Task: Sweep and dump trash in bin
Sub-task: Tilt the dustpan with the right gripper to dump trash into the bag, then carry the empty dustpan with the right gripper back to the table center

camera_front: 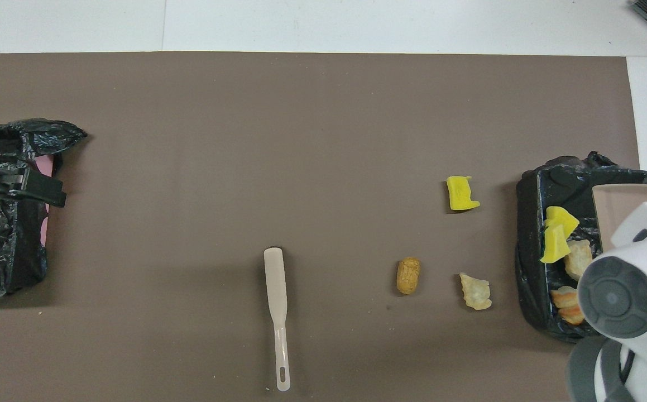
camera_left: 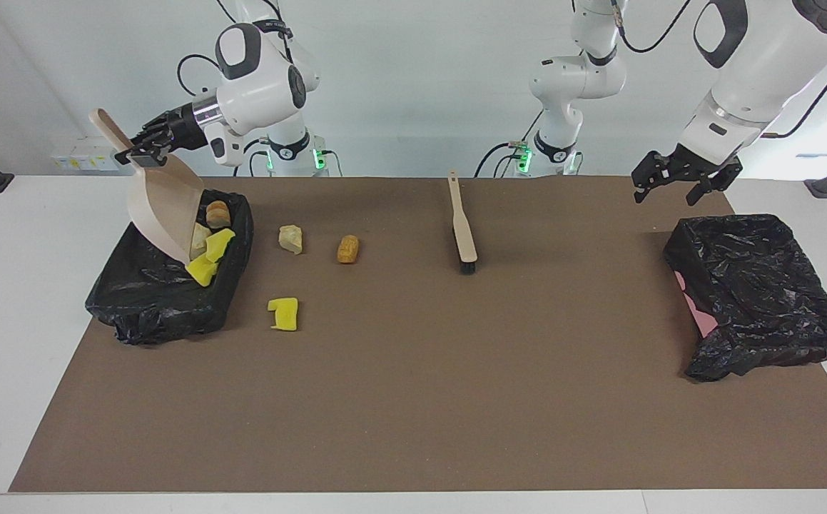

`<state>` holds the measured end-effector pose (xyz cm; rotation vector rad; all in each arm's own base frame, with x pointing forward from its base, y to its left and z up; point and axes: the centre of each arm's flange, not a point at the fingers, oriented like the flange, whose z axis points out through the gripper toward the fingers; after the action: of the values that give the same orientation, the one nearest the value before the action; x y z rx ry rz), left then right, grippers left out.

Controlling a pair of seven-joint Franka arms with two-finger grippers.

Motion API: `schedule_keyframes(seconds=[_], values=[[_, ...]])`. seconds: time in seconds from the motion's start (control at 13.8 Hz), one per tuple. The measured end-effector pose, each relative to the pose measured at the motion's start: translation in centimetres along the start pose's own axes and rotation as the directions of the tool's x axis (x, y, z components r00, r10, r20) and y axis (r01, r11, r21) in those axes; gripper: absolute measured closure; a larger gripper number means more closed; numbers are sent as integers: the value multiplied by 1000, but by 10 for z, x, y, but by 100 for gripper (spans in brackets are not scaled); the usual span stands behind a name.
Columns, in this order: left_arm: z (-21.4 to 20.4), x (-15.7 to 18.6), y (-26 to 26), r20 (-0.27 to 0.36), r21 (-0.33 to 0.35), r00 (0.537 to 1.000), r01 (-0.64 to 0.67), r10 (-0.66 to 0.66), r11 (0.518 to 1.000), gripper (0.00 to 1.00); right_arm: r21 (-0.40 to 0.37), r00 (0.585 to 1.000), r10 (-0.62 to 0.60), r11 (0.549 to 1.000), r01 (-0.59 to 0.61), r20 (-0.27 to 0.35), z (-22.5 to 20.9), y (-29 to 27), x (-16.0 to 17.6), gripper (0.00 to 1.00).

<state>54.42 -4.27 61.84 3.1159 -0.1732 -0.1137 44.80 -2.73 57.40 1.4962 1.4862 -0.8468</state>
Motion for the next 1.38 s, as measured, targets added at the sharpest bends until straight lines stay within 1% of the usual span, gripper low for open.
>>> schedule_keyframes(seconds=[0.15,0.36,0.51,0.65,0.8,0.94,1.16,1.31,1.38], values=[[-1,0,1,-1,0,1000,-1,1,1000,0,22,997,31,999,-29,-68,0,30,-5,68],[-1,0,2,-1,0,1000,-4,4,1000,0,98,972,82,993,-62,-219,-1,74,1,68],[-1,0,2,-2,0,1000,-3,3,1000,0,129,940,137,986,-101,-313,-8,96,8,68],[-1,0,2,-2,0,1000,-3,3,1000,0,196,887,277,956,-217,-370,-19,108,16,68],[-1,0,2,-2,0,1000,-3,3,1000,0,249,838,386,918,-308,-387,-34,117,31,68],[-1,0,2,-2,0,1000,-3,3,1000,0,322,763,507,858,-400,-401,-56,130,54,68],[-1,0,2,-2,0,1000,-3,3,1000,0,465,628,683,723,-511,-373,-96,157,96,68],[-1,0,2,-2,0,1000,-3,3,1000,0,546,546,758,643,-537,-356,-116,177,124,68],[-1,0,2,-2,0,1000,-3,3,1000,0,590,501,797,594,-547,-337,-124,186,138,68]])
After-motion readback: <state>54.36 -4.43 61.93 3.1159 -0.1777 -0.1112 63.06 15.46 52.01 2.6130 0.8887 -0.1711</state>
